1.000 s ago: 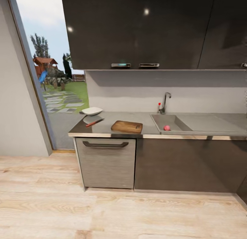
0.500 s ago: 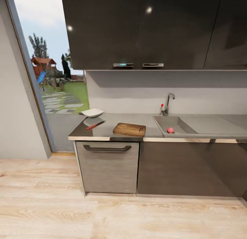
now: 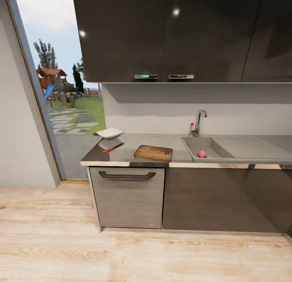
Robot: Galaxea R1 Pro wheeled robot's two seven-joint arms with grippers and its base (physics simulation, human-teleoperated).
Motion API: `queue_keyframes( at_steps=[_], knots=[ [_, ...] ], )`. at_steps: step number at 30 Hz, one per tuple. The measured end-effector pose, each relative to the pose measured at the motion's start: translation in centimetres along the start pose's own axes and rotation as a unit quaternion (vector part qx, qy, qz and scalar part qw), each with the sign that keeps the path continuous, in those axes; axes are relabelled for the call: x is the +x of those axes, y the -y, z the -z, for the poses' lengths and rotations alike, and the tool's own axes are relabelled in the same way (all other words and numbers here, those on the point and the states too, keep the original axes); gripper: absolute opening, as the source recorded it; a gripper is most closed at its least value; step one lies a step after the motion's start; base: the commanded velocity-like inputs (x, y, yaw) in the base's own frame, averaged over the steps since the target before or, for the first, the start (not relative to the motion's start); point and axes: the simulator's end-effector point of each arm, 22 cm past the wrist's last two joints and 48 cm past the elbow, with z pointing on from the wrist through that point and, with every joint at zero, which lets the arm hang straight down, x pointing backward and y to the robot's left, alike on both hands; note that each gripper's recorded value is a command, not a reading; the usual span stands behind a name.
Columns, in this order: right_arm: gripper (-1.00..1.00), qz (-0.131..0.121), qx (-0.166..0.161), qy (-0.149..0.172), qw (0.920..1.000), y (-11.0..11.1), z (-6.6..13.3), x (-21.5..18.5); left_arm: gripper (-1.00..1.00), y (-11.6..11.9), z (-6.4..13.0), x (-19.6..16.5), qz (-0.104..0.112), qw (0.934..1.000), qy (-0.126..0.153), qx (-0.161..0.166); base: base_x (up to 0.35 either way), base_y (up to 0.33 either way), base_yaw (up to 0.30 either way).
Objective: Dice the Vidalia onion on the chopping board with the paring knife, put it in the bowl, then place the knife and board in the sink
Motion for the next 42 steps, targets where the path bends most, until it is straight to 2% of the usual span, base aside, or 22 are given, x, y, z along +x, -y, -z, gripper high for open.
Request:
queue_keyframes(
  at_steps=[11, 17, 25, 27, 30, 35, 38, 42],
  knots=[
    [1.00, 0.000, -0.001, 0.002, 1.0000, -0.2, 0.0, -0.1, 1.00, 0.0, 0.0, -0.1, 0.000, 1.0000, 0.002, 0.000, 0.000, 0.000, -0.041],
    [1.00, 0.000, -0.001, 0.018, 0.9998, -0.2, 0.0, -0.8, 1.00, 0.0, 0.0, -0.1, 0.000, 1.0000, 0.001, 0.000, 0.000, 0.000, -0.001],
    [1.00, 0.000, 0.001, 0.014, 0.9999, 0.0, 0.1, -0.5, 1.00, 0.1, 0.0, 0.0, 0.000, 1.0000, 0.001, 0.001, 0.000, 0.000, 0.000],
    [1.00, -0.001, 0.007, 0.013, 0.9999, 0.3, 0.0, -0.5, 1.00, 0.1, 0.0, 0.0, 0.000, 1.0000, 0.000, 0.000, 0.000, 0.000, 0.000],
    [1.00, -0.003, 0.032, 0.018, 0.9993, 1.3, -0.1, -1.2, 1.00, 0.0, 0.0, 0.0, 0.000, 1.0000, 0.000, 0.000, 0.000, 0.000, 0.000],
    [1.00, -0.010, 0.091, 0.045, 0.9948, 3.7, -0.7, -5.7, 1.00, 0.0, 0.0, 0.0, 0.000, 1.0000, 0.000, 0.000, 0.000, 0.000, 0.000],
    [1.00, -0.013, 0.107, 0.042, 0.9932, 4.1, -1.1, -9.0, 1.00, 0.0, 0.0, 0.0, 0.000, 1.0000, 0.000, 0.000, 0.000, 0.000, 0.000],
    [1.00, -0.013, 0.112, 0.037, 0.9929, 4.2, -1.0, -12.2, 1.00, 0.0, 0.0, 0.0, 0.000, 1.0000, 0.000, 0.000, 0.000, 0.000, 0.000]
  ],
)
